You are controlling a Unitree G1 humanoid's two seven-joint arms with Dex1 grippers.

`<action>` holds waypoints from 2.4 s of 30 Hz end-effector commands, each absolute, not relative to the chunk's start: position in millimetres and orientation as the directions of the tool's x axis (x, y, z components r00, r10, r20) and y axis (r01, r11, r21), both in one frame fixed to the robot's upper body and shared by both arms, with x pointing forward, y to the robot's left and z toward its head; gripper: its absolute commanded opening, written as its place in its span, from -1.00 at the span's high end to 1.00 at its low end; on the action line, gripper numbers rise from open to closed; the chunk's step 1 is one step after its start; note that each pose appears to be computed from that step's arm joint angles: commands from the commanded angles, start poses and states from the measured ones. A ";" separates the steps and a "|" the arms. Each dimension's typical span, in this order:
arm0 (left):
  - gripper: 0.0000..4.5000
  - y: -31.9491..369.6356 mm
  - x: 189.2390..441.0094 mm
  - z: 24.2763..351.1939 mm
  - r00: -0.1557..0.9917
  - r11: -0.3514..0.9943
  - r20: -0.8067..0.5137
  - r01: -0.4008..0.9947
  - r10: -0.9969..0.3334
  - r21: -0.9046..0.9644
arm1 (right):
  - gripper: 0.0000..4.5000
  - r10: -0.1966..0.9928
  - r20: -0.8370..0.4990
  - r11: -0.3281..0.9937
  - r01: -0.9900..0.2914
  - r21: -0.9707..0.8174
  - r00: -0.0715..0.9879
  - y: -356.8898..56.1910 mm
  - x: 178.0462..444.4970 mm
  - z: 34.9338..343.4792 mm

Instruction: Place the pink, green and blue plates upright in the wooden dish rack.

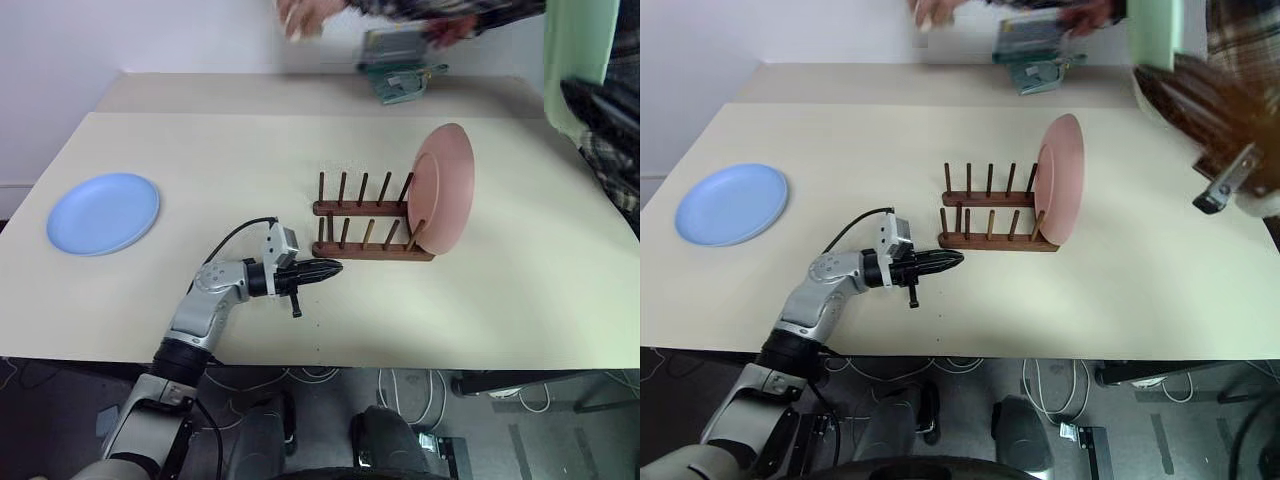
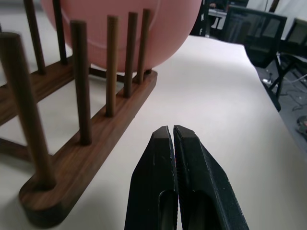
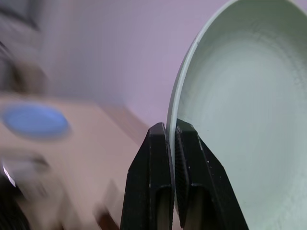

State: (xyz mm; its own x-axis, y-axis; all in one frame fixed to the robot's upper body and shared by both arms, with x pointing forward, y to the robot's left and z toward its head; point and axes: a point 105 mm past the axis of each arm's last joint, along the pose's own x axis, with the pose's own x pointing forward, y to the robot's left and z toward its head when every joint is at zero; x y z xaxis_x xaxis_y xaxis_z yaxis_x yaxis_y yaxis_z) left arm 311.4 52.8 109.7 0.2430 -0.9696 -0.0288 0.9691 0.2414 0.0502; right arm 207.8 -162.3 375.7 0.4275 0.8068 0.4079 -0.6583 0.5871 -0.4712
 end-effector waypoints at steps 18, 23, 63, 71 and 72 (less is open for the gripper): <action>0.97 102.2 312.3 117.8 0.369 0.363 -0.039 0.925 -0.929 0.107 | 1.00 0.682 0.560 0.409 -0.880 0.242 0.471 -118.3 275.6 314.2; 0.97 105.5 313.9 120.9 0.387 0.380 -0.038 0.918 -0.921 0.112 | 1.00 0.689 0.508 0.428 -0.855 0.292 0.518 -117.7 283.9 293.3; 0.97 96.9 312.0 127.7 0.384 0.377 -0.037 0.919 -0.923 0.117 | 0.87 0.672 0.377 0.486 -0.764 0.424 0.637 -134.2 303.9 251.1; 0.97 93.0 310.6 132.2 0.381 0.375 -0.034 0.920 -0.924 0.116 | -0.73 0.656 0.388 0.512 -0.760 0.400 0.647 -136.9 305.2 256.7; 0.97 92.9 310.4 132.3 0.381 0.375 -0.035 0.920 -0.924 0.115 | -0.73 0.652 0.397 0.519 -0.762 0.388 0.646 -137.6 305.5 260.2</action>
